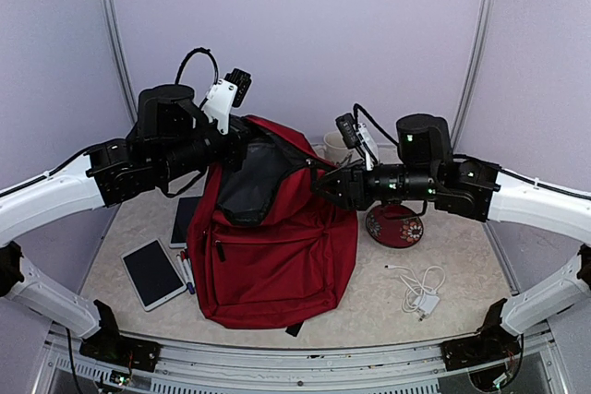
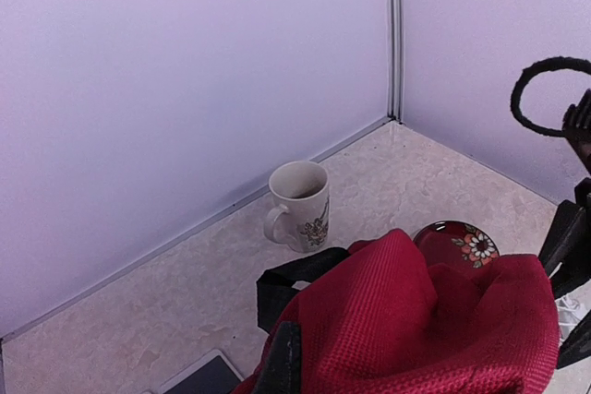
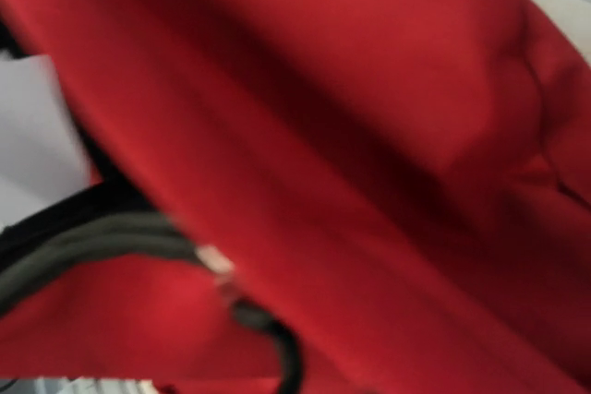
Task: Pack the student bag
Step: Pick up the largest pocket of the bag from the student bag, then unzip the largest pocket of the student bag.
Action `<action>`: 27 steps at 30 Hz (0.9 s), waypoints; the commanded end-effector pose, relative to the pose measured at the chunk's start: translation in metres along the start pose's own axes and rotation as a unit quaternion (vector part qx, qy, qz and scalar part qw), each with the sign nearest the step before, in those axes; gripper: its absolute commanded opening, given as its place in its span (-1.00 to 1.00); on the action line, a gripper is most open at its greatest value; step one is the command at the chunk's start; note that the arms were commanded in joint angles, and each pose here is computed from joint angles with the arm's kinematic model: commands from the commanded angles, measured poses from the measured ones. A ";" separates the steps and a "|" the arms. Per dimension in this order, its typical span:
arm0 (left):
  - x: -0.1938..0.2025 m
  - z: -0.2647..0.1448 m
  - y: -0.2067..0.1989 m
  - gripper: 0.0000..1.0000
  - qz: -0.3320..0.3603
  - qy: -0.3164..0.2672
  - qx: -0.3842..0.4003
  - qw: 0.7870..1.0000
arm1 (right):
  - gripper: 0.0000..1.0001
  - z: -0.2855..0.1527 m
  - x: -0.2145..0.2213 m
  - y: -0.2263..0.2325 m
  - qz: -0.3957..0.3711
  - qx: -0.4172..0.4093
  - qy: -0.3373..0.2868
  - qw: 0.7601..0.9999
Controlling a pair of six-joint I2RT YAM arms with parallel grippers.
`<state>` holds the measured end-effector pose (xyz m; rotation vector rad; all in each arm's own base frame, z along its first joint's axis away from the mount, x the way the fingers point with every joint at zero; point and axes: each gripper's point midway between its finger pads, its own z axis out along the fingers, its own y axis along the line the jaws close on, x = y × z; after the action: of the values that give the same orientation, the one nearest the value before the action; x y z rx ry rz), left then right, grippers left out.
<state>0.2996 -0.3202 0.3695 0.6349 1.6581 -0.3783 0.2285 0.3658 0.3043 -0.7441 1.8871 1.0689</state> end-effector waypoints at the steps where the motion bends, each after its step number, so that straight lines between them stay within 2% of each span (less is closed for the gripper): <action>1: -0.031 -0.012 0.001 -1.00 -0.016 -0.052 -0.002 0.998 | -0.02 0.006 -0.027 -0.012 -0.008 0.045 -0.045 0.998; 8: -0.035 -0.012 -0.005 -1.00 -0.010 -0.058 0.009 0.998 | -0.23 0.018 -0.034 -0.008 -0.012 0.027 -0.058 0.998; 11: -0.036 -0.013 -0.009 -1.00 -0.006 -0.060 0.015 0.998 | -0.49 0.016 -0.041 -0.008 -0.014 0.032 -0.068 0.997; 15: -0.036 -0.013 -0.010 -1.00 -0.006 -0.060 0.016 0.998 | -1.00 0.013 -0.043 -0.010 -0.015 0.040 -0.070 0.997; 17: -0.037 -0.015 -0.007 -1.00 -0.009 -0.063 0.011 0.998 | -1.00 0.010 -0.040 -0.016 -0.006 0.042 -0.064 0.997; 21: -0.035 -0.019 0.018 -1.00 -0.026 -0.062 -0.026 0.997 | -1.00 -0.015 -0.023 -0.057 0.030 0.085 -0.049 0.995; 27: -0.039 -0.030 0.043 -1.00 -0.059 -0.081 -0.030 0.995 | -1.00 -0.049 0.056 -0.129 0.084 0.151 0.022 0.985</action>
<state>0.3084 -0.2984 0.3696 0.5773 1.6658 -0.3625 0.2919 0.2939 0.2827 -0.4849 1.9349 0.9049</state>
